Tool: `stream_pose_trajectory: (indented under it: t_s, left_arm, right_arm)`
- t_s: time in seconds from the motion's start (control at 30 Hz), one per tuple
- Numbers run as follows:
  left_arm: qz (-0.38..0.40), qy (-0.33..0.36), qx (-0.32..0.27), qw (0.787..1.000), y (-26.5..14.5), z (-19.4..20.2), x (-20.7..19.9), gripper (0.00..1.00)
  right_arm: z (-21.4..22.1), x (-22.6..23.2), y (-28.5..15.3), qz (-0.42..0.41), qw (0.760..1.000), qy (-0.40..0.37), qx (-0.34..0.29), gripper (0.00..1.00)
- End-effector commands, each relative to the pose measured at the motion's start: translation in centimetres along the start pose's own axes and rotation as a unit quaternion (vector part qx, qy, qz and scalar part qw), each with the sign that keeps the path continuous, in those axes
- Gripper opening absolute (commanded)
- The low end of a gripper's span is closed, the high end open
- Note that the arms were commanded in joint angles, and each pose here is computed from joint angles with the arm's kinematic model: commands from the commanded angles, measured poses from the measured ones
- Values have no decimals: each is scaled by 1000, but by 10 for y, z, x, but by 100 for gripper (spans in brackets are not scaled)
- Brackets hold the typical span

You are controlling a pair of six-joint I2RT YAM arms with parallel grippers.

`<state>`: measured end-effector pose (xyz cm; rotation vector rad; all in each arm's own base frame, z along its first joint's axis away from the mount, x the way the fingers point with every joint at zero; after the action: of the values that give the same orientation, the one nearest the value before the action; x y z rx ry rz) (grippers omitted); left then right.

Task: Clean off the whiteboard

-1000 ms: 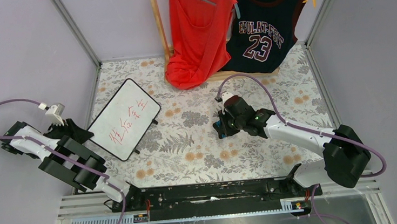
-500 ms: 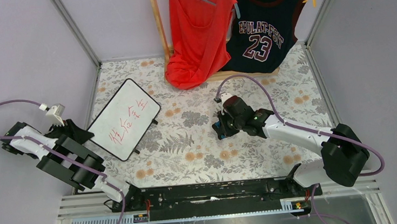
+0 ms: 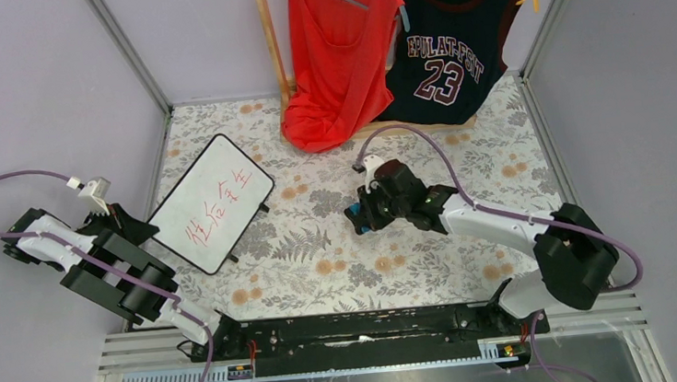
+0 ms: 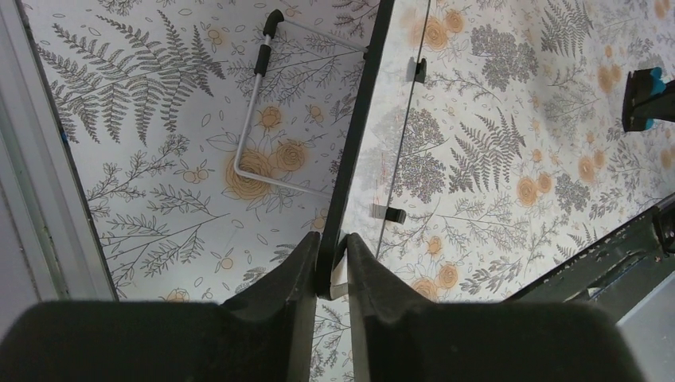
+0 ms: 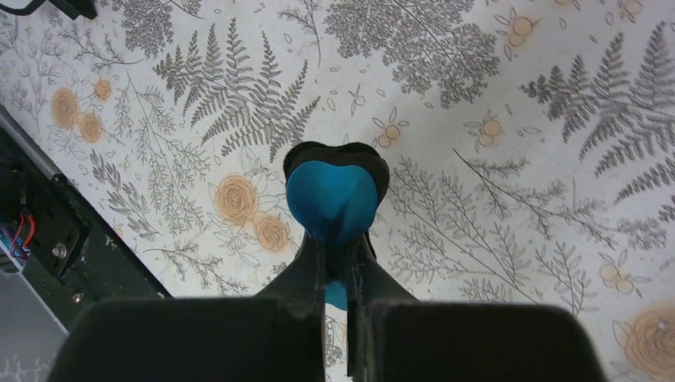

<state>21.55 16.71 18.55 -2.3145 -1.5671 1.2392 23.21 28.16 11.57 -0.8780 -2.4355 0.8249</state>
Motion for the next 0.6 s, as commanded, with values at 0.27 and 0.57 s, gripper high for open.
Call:
stream_pose_trajectory:
  t_s: [0.27, 0.57]
  left_arm:
    - [10, -16, -2, 1000, 4, 6, 11, 0]
    - [9, -22, 6, 1000, 5, 9, 16, 0]
  right_arm:
    - [-91, 35, 38, -72, 992, -58, -84, 0]
    - [-144, 59, 96, -91, 983, -125, -98, 0]
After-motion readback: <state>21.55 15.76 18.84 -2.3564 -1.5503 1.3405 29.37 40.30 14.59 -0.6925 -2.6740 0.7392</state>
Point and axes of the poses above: each gripper's point midway between its finger pads, its own y axis out along the fingers, its own x axis along the line the jaws close on, z = x × y, the point moved 2 cm from there along -y, back along the fingers, and after that the axes turned 12 degrees about -y, right-handed, at the moved point
